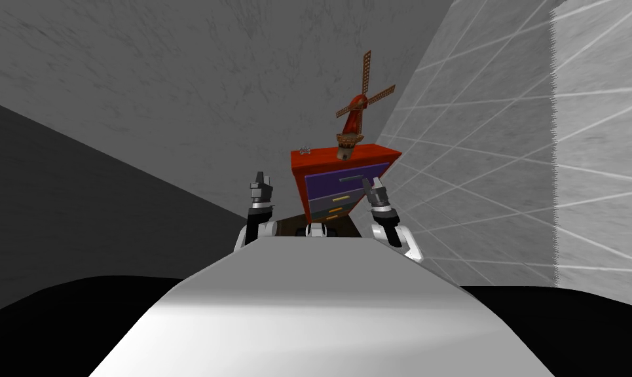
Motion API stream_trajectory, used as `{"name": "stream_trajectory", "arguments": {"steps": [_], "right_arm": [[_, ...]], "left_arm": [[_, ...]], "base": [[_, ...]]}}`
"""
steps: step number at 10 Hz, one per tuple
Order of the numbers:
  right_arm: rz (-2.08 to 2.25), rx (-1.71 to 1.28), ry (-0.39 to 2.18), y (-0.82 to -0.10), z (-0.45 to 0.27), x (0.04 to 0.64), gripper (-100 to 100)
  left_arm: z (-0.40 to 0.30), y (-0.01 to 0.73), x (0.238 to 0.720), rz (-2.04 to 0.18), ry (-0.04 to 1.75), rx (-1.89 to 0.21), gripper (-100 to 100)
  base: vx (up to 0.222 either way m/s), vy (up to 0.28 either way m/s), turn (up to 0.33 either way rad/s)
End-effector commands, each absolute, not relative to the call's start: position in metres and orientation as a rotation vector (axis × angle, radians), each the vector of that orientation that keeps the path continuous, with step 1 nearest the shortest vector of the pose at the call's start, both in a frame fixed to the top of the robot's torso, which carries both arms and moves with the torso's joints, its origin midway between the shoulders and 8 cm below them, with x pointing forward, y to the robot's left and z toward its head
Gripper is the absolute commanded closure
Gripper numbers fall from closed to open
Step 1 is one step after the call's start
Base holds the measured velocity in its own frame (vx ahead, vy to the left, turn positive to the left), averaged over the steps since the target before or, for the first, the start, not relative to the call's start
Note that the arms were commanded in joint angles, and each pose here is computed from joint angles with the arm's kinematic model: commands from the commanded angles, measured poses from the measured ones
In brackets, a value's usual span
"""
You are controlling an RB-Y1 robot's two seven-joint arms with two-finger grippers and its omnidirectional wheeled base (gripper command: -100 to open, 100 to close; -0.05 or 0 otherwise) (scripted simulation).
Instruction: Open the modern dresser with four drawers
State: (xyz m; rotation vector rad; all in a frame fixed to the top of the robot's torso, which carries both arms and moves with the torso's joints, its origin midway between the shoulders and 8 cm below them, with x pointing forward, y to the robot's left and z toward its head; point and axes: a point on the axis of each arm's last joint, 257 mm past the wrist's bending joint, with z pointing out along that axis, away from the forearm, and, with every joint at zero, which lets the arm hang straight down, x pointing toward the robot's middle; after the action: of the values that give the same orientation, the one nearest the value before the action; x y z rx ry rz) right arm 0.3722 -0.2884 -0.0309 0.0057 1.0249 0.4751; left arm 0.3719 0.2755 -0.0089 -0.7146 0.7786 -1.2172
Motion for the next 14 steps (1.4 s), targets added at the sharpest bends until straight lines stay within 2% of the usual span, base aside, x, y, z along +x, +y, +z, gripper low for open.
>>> {"name": "stream_trajectory", "arguments": {"steps": [1, 14], "right_arm": [[0.36, -0.076, 1.05, -0.29, -0.038, 0.378, -100], [-0.162, -0.475, 1.136, -0.312, -0.082, 0.408, -100]], "left_arm": [[-0.009, 0.275, 0.372, -1.217, 0.779, -0.715, 0], [-0.009, 0.275, 0.372, -1.217, 0.779, -0.715, 0]], "base": [[0.006, 0.059, -0.009], [-0.002, 0.064, -0.011]]}}
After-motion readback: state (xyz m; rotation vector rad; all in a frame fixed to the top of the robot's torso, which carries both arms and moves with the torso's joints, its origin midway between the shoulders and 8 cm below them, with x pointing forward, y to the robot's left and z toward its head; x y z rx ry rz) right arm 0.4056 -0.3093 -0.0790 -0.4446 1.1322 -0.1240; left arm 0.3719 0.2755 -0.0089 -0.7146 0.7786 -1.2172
